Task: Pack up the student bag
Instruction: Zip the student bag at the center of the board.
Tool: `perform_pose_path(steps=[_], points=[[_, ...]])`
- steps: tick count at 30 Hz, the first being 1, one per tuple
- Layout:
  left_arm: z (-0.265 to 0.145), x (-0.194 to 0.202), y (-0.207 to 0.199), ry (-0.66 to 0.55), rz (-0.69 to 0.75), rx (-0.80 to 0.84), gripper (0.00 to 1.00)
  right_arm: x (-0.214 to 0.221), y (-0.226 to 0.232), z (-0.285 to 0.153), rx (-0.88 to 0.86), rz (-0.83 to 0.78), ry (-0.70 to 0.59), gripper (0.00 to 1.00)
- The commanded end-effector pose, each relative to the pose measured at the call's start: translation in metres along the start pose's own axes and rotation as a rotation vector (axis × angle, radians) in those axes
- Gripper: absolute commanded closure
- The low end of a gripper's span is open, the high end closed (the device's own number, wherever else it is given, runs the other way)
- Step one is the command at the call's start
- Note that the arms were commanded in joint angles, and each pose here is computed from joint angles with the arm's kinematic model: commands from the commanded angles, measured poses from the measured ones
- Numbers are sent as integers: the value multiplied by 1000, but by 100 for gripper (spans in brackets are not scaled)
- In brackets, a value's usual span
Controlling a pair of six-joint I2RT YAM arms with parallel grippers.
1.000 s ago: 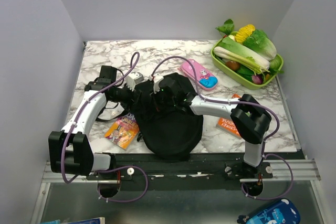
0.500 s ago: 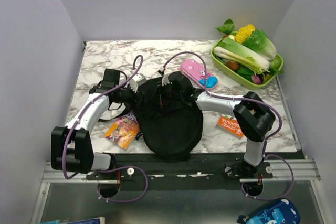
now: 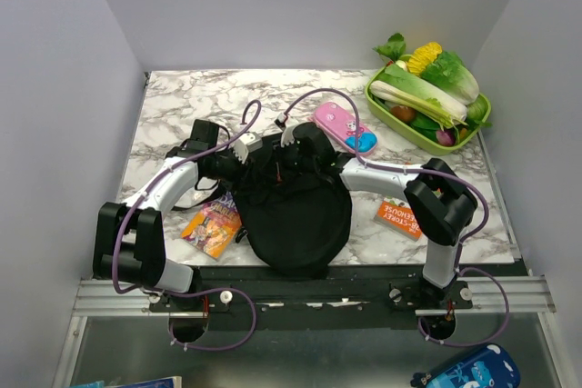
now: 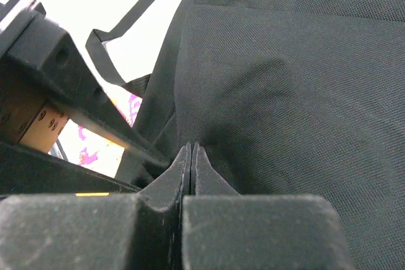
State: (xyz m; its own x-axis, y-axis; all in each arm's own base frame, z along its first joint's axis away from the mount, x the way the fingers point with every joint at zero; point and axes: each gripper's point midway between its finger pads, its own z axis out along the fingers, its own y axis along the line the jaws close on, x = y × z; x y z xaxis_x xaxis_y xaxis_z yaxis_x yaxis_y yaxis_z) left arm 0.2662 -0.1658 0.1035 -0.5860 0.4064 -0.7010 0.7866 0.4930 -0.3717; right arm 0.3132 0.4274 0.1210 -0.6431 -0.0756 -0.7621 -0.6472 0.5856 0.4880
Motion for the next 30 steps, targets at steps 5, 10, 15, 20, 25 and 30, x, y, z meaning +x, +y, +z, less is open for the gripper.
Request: perform_pose_path(steps=[5, 10, 15, 20, 25, 30], points=[[-6, -5, -17, 28, 66, 39, 97, -31, -2, -8, 9, -22, -77, 99], [-13, -4, -25, 42, 83, 45, 100, -35, -32, -16, 125, -16, -70, 99], [-16, 7, -26, 66, 90, 23, 100, -46, -65, -33, 183, 14, -105, 99], [-19, 9, -24, 77, 97, 4, 100, -53, -90, -44, 271, -5, -119, 99], [-21, 9, -24, 81, 106, -7, 100, -53, -114, -52, 384, -34, -108, 99], [-24, 6, -21, 76, 121, -31, 100, -49, -174, -84, 744, -59, -126, 99]])
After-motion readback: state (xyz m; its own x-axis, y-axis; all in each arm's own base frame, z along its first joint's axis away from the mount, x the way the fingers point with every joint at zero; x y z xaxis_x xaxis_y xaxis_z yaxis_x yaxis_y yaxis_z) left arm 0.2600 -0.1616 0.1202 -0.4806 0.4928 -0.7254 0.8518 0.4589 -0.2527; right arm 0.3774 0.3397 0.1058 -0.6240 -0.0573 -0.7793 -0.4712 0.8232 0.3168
